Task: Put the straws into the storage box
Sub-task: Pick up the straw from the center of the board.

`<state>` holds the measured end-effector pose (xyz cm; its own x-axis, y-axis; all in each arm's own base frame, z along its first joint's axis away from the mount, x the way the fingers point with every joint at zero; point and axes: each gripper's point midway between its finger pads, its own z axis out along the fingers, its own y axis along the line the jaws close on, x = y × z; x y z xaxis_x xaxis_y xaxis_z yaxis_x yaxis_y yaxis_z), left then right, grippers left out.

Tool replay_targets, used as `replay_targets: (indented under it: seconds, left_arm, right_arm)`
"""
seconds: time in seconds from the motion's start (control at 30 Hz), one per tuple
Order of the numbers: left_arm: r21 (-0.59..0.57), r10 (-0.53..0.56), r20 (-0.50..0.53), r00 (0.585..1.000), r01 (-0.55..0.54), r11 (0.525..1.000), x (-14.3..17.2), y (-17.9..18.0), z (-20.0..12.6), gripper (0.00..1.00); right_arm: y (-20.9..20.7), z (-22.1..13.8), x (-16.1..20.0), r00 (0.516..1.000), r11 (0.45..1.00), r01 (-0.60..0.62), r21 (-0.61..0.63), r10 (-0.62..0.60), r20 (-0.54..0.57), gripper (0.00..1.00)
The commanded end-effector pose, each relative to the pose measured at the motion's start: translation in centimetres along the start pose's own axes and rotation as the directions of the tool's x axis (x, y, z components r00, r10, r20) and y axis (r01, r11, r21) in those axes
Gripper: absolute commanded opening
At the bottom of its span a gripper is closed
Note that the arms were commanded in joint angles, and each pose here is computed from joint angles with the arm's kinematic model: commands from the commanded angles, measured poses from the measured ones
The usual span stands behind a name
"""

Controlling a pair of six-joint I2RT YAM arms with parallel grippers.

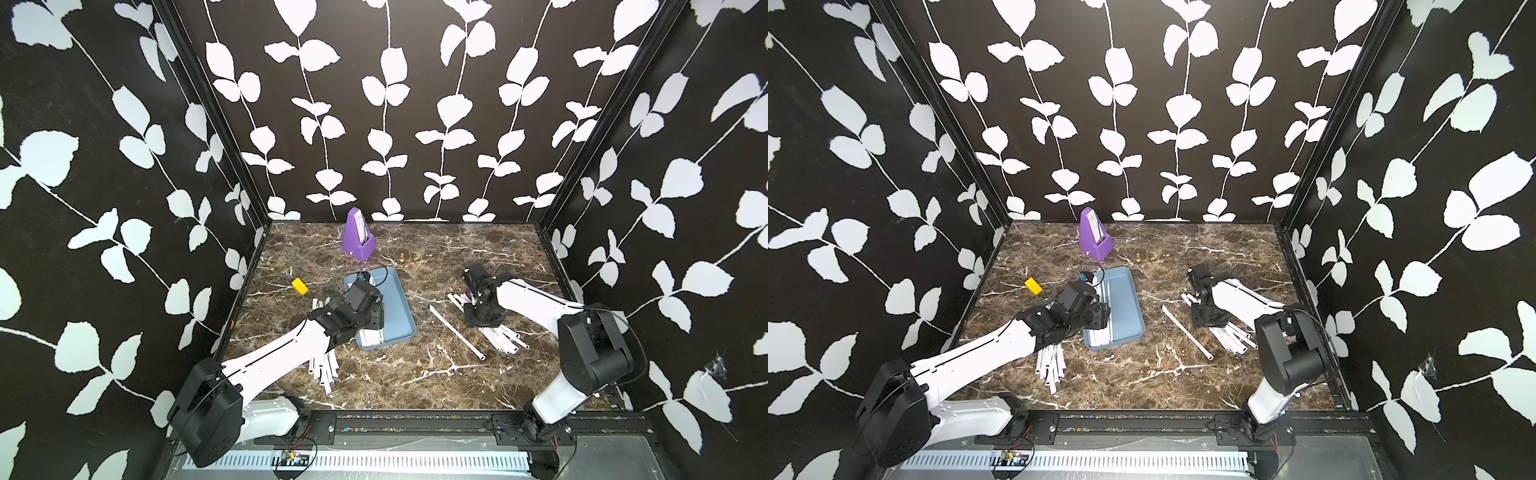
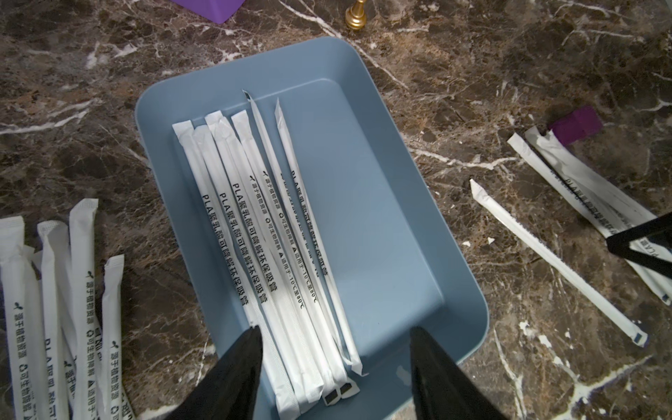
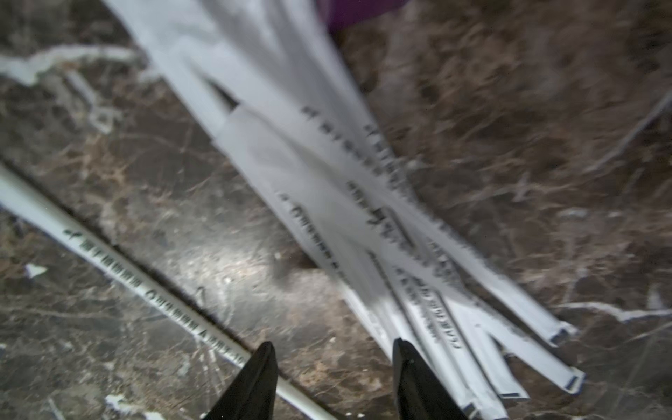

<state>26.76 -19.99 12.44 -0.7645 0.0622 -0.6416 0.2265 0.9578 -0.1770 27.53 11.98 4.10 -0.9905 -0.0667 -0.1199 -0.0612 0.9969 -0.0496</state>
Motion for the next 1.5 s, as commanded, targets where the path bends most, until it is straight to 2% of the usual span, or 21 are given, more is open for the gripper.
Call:
replay_targets:
  seconds: [0.0, 0.17, 0.4, 0.57, 0.67, 0.77, 0.83, 1.0, 1.1, 1.17, 1.23, 1.3, 1.37, 1.47]
  left_arm:
    - [-0.014, -0.015, 0.016, 1.0, 0.015, 1.0, 0.4, 0.6, -0.5, 0.67]
    - [-0.025, -0.013, 0.01, 1.0, 0.013, 1.0, 0.9, 1.0, -0.5, 0.67]
    - [-0.023, -0.013, 0.006, 1.0, 0.013, 1.0, 1.0, 1.0, -0.3, 0.67]
    - [-0.025, -0.016, 0.017, 1.0, 0.017, 1.0, 0.9, 1.2, -0.6, 0.67]
    - [-0.021, -0.018, 0.022, 1.0, 0.018, 1.0, 0.7, 1.1, -0.9, 0.67]
    - [-0.016, -0.018, 0.035, 0.999, 0.019, 1.0, 0.1, 1.0, -1.4, 0.65]
    - [-0.008, -0.026, 0.045, 0.999, 0.026, 1.0, -0.4, 0.9, -1.8, 0.64]
    - [0.05, -0.11, 0.059, 0.992, 0.107, 0.993, -1.5, 1.4, -2.6, 0.61]
    - [0.125, -0.171, 0.054, 0.984, 0.163, 0.979, -1.9, 1.3, -2.9, 0.6]
    - [0.182, -0.176, 0.049, 0.983, 0.165, 0.969, -2.0, 0.4, -3.2, 0.6]
    - [0.232, -0.182, 0.044, 0.982, 0.167, 0.958, -2.1, -0.5, -3.4, 0.6]
    - [0.297, -0.198, 0.053, 0.979, 0.173, 0.939, -2.5, -1.5, -3.9, 0.61]
    - [0.387, -0.225, 0.092, 0.97, 0.173, 0.906, -3.6, -2.8, -4.8, 0.62]
    - [0.509, -0.27, 0.146, 0.952, 0.162, 0.846, -5.0, -4.4, -6.4, 0.62]
  right_arm:
    - [2.3, -0.1, 1.5, 0.999, 0.999, 0.04, -0.02, -0.04, -0.03, 0.52]
    - [3.7, -1.2, 2.5, 0.995, 0.993, 0.082, -0.08, -0.086, -0.053, 0.5]
    - [2.6, 0.7, 2.6, 0.977, 0.982, 0.19, 0.014, -0.187, -0.101, 0.51]
    - [2.5, 1.8, 2.6, 0.968, 0.973, 0.227, 0.043, -0.221, -0.12, 0.47]
    - [2.5, 2.4, 3.1, 0.965, 0.972, 0.232, 0.034, -0.226, -0.133, 0.39]
    - [3.2, 2.7, 3.2, 0.965, 0.974, 0.228, 0.001, -0.226, -0.132, 0.23]
    - [4.1, 2.2, 2.9, 0.966, 0.972, 0.232, -0.041, -0.235, -0.108, 0.17]
    - [6.6, -0.4, 1.8, 0.966, 0.952, 0.251, -0.174, -0.258, -0.017, 0.06]
    - [8.4, -2.6, 1.2, 0.965, 0.926, 0.26, -0.274, -0.259, 0.043, 0.04]
    - [10.3, -4.1, 1.1, 0.967, 0.887, 0.252, -0.387, -0.241, 0.076, 0.03]
    - [12.8, -7.3, 0.7, 0.965, 0.803, 0.262, -0.536, -0.213, 0.152, 0.04]
    - [15.8, -10.4, 0.5, 0.962, 0.673, 0.272, -0.688, -0.176, 0.208, 0.04]
    - [18.9, -14.0, 0.2, 0.959, 0.507, 0.28, -0.815, -0.118, 0.257, 0.04]
    - [21.6, -18.1, 0.1, 0.961, 0.322, 0.274, -0.906, -0.069, 0.266, 0.04]
